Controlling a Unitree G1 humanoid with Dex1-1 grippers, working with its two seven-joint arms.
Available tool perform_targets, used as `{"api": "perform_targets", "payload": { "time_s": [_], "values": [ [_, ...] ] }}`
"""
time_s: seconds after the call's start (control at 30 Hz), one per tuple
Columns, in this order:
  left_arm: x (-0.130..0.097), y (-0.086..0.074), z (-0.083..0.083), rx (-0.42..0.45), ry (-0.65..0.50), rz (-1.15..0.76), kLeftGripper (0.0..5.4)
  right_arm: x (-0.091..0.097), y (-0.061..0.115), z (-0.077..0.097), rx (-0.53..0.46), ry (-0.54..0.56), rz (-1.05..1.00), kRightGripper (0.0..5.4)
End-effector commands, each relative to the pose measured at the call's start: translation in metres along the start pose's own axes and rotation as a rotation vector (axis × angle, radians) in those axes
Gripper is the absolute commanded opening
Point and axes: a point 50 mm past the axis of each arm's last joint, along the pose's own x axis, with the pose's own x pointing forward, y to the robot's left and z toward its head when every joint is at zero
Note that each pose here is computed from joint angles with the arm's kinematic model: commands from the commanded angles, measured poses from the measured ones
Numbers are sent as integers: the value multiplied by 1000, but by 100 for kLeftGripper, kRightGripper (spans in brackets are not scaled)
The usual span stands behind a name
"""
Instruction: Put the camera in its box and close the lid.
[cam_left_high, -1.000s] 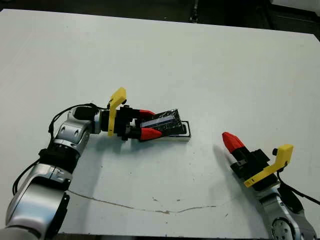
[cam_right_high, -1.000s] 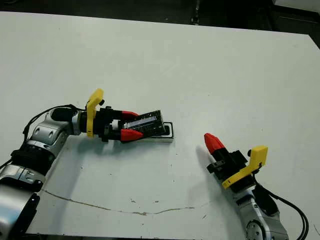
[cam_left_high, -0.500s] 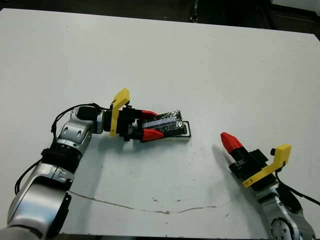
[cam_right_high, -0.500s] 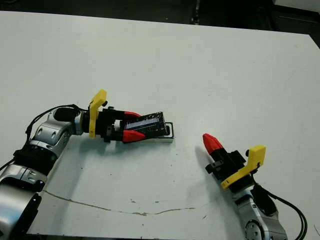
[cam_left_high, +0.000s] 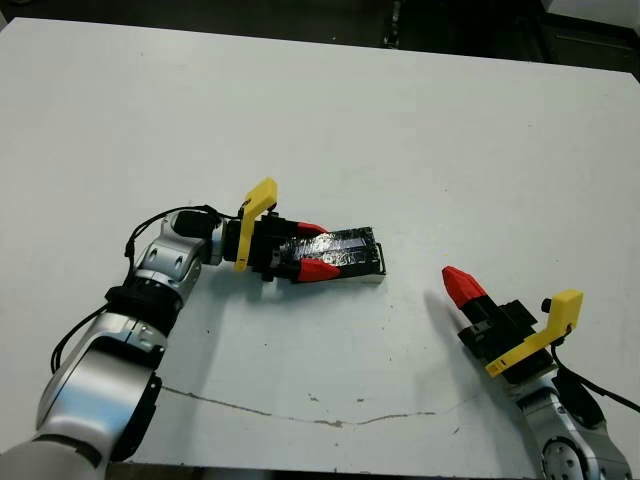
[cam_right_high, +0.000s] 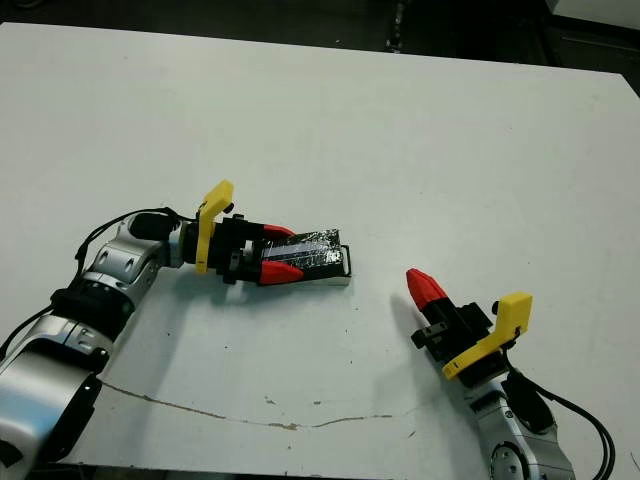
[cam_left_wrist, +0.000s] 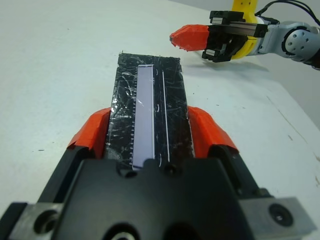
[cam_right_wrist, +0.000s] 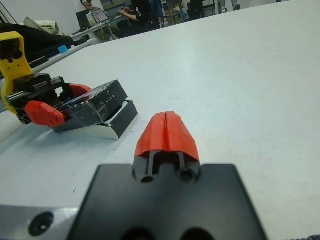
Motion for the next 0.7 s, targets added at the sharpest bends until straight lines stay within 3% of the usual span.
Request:
{"api": "perform_targets", "payload": {
  "time_s": [0.03, 0.3, 0.7],
  "values": [
    [48, -23, -27, -57, 54, -162, 314, -4, -3, -1, 8, 15, -22, 0],
    [67, -20, -21, -58, 60, -210, 314, -4, -5, 0, 9, 7, -22, 0],
    [79, -20, -14, 26, 107, -229, 314, -4, -6, 0, 14, 3, -28, 0]
  ]
}}
